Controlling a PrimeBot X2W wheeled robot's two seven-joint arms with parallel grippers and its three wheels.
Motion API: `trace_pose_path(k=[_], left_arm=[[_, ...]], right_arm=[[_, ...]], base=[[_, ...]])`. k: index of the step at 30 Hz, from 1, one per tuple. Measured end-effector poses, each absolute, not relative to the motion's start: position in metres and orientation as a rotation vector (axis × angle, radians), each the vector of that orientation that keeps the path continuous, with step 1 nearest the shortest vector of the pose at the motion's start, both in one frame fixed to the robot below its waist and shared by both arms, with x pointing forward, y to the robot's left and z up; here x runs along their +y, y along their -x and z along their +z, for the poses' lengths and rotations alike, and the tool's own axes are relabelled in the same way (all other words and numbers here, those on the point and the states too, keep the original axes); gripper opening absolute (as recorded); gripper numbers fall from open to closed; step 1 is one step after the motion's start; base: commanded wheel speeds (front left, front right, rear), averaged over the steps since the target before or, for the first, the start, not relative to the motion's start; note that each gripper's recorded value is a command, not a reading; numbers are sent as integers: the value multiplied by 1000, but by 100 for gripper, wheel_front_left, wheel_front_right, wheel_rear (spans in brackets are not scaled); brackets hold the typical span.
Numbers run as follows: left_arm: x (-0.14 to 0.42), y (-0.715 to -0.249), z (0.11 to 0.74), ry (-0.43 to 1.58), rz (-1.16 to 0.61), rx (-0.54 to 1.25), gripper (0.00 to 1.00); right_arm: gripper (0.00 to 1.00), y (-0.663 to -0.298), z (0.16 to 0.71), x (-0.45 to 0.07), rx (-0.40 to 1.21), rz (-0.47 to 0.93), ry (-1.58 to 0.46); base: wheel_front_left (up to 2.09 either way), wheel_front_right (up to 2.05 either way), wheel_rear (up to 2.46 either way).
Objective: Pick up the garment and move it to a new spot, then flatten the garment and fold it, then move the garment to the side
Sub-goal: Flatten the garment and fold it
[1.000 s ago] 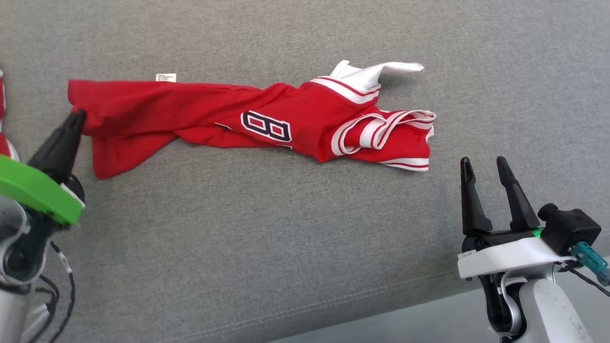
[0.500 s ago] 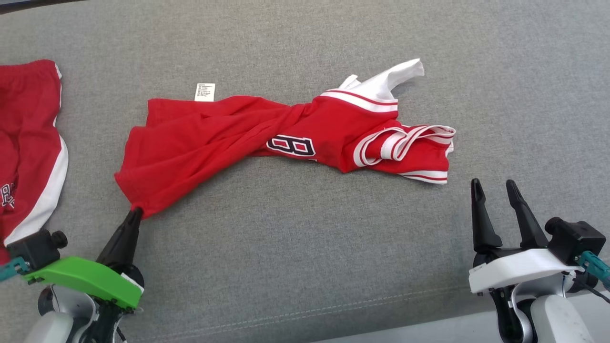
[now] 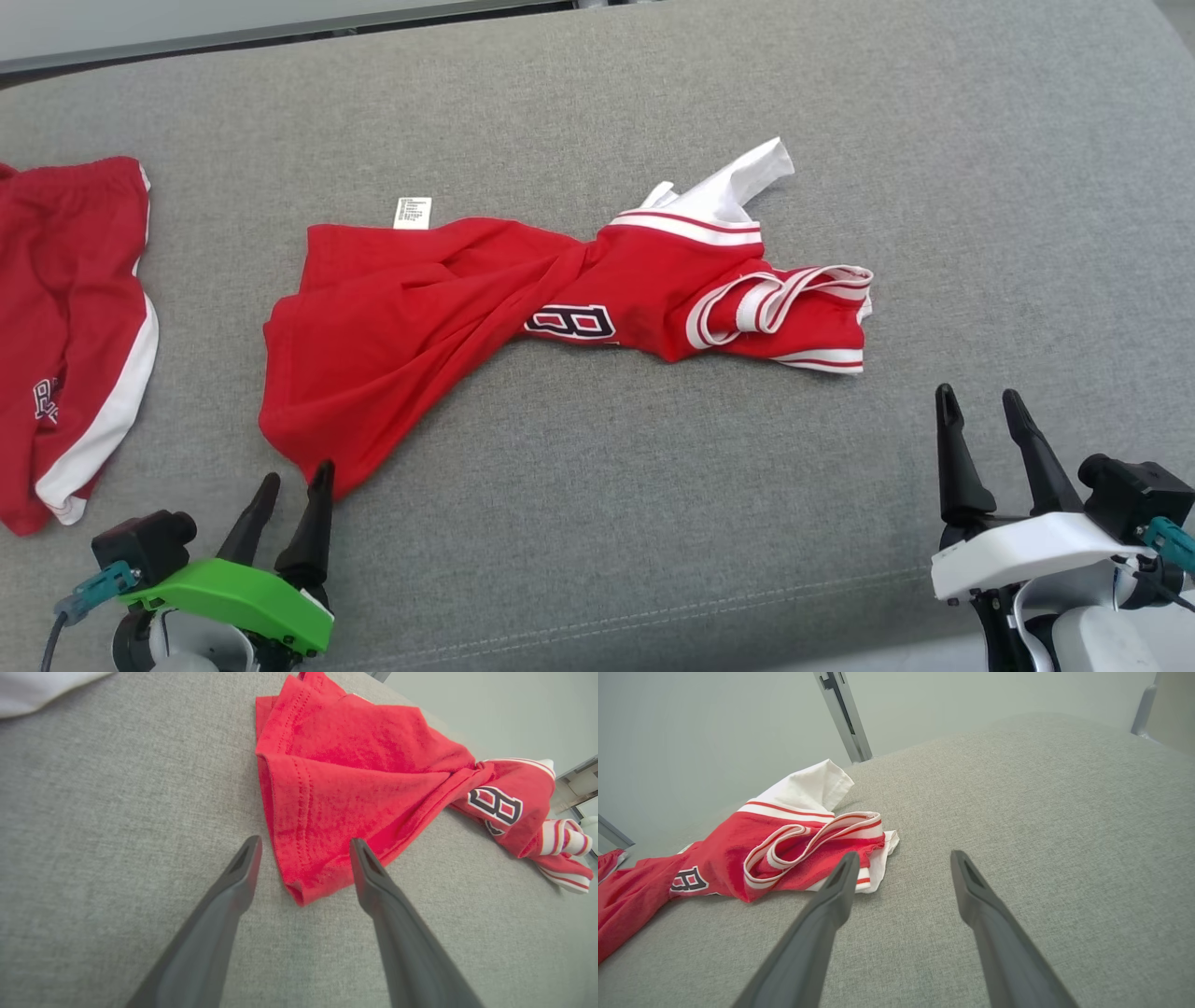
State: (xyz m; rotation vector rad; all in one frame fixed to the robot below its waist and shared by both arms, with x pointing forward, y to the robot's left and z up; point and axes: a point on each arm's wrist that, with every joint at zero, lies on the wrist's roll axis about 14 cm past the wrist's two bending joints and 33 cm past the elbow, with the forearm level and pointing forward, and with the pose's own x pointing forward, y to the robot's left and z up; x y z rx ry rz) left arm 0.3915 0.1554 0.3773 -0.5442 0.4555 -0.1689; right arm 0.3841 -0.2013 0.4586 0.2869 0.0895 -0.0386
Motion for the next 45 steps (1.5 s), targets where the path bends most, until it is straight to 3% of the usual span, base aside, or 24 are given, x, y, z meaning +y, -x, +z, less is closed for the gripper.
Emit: trace_pose_path(k=[13,20,45], left_arm=[[185,-419,474,296,-59,89,100],[173,-406,524,158,-87,-71,100],[170,-359,526,86,-69,-48,100]], right_arm=[[100,-387,494,-198,1,-6,-242],[100,-390,518,-181,-49,58,-208],[100,-366,532,-157,-67,133,-201]], base=[[0,0,0],[0,0,0],[0,0,0]])
